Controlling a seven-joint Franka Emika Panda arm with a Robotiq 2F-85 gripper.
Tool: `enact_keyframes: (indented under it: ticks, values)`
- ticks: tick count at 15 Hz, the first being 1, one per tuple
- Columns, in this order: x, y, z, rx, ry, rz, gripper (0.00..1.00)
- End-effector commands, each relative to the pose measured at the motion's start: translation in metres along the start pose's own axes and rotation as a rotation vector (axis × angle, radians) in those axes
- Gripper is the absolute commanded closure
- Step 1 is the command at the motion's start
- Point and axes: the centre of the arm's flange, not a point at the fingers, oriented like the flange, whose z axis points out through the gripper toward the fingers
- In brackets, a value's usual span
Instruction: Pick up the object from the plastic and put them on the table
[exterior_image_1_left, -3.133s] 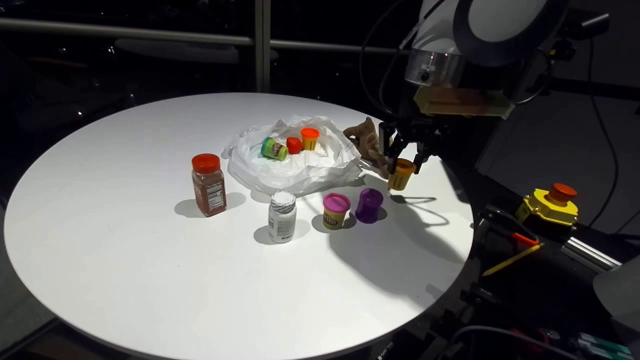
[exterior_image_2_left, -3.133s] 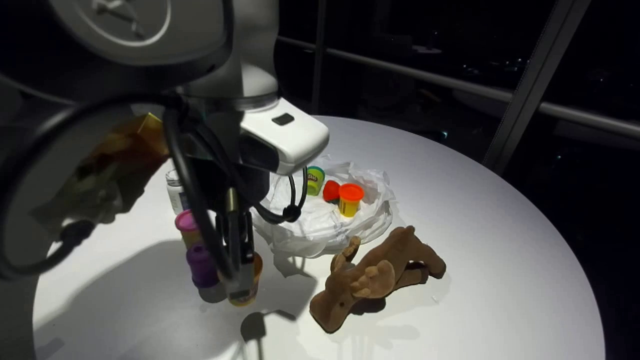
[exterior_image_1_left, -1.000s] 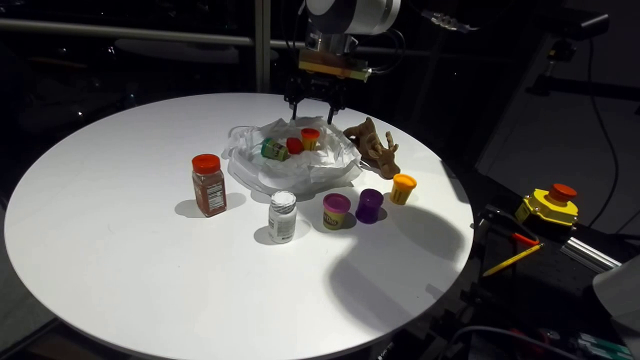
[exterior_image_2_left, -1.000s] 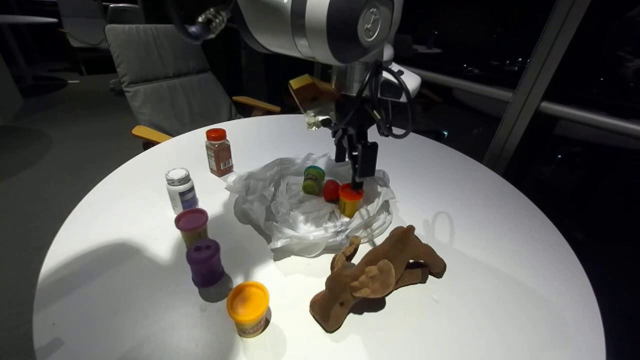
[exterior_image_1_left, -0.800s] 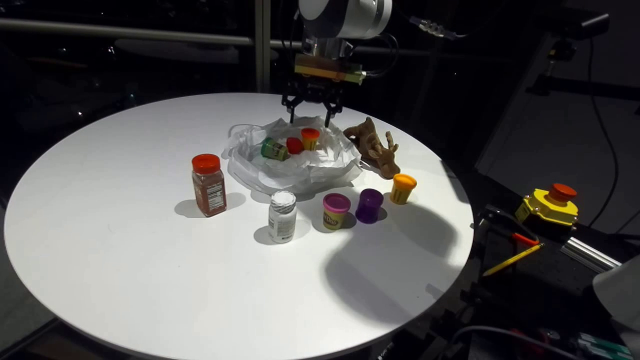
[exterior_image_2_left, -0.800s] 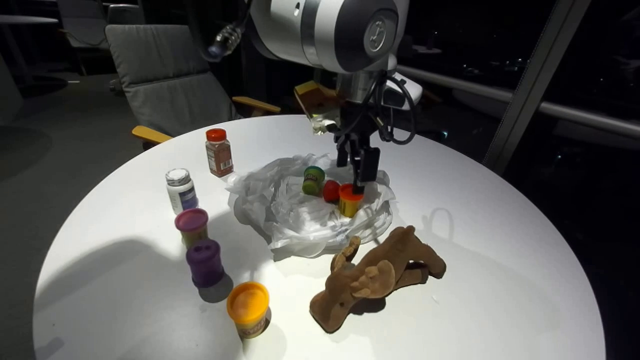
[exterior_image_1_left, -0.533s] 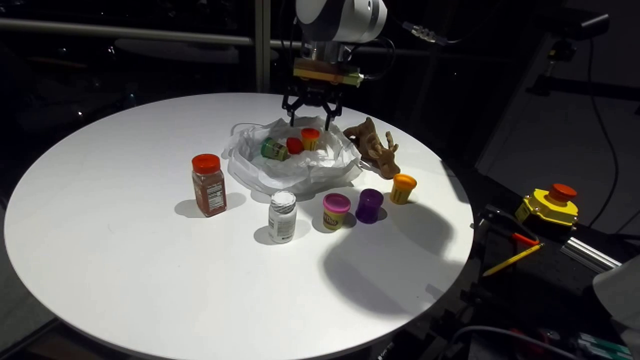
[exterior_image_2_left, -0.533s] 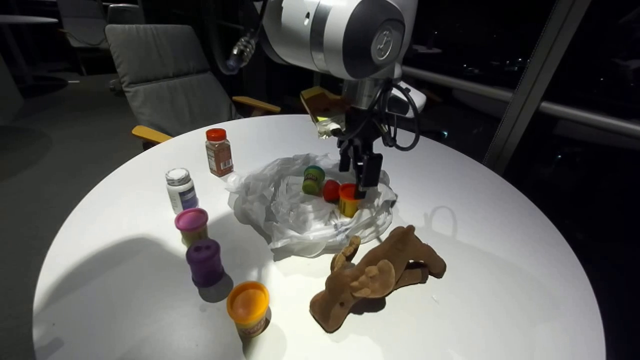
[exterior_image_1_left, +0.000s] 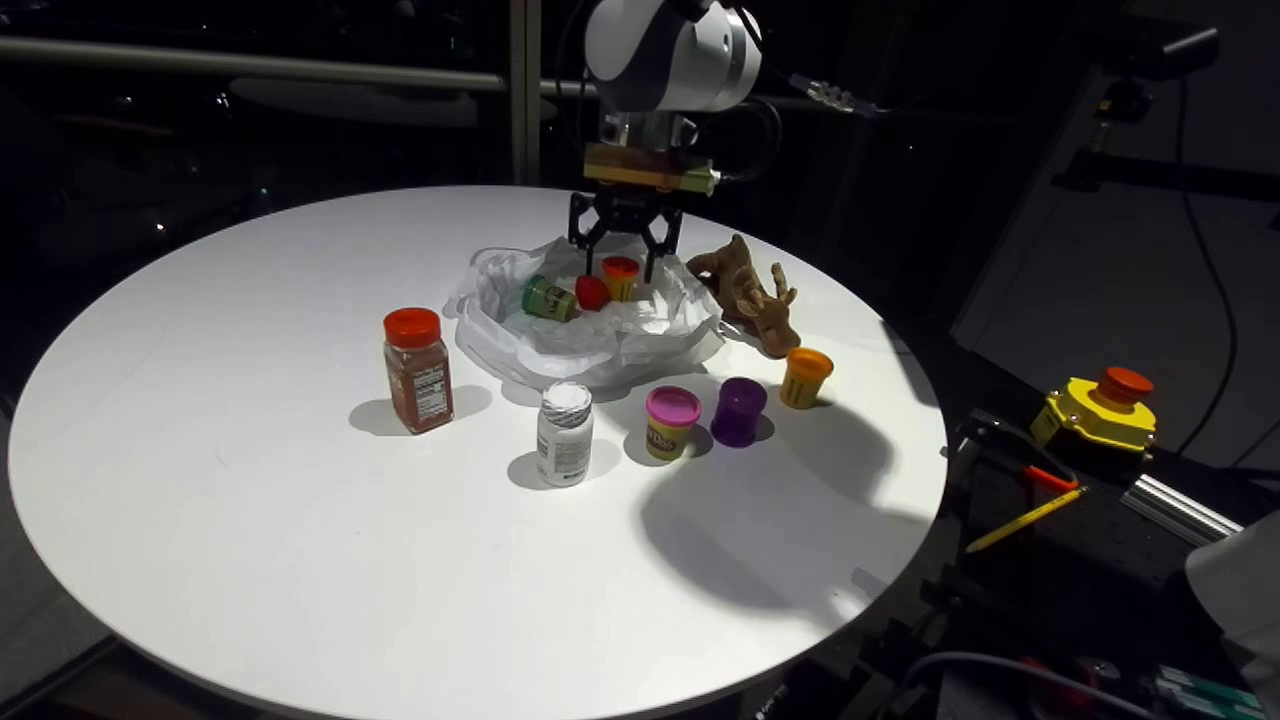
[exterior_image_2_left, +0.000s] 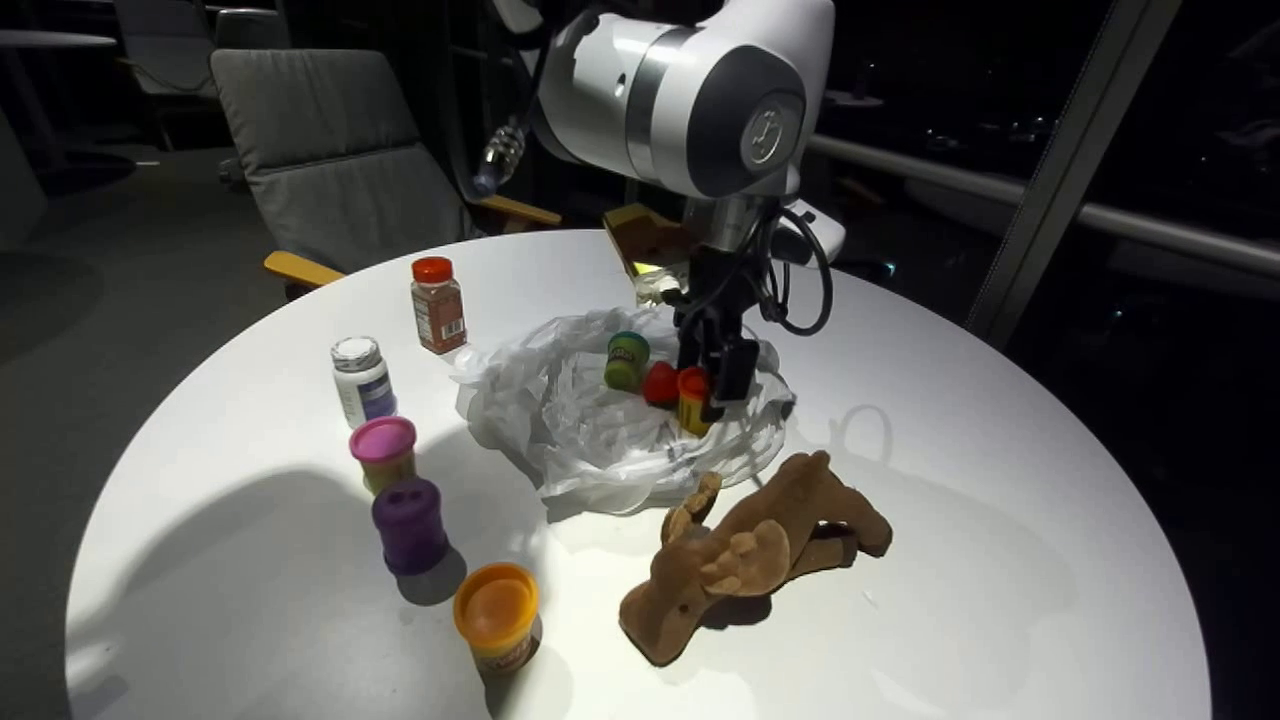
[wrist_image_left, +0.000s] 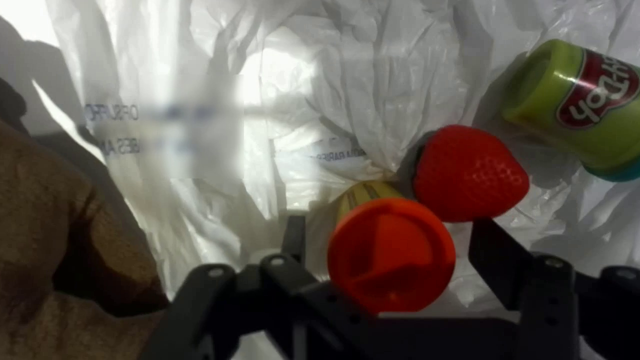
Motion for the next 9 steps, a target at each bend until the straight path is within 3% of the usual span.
enact_keyframes:
  ticks: [1, 4, 9]
  values:
    - [0.012, -0.006, -0.005, 0.03, 0.007, 0.025, 0.47]
    - [0.008, 0.0, -0.021, 0.051, 0.036, 0.033, 0.69]
    - [-0.031, 0.018, -0.065, 0.08, 0.02, 0.029, 0.72]
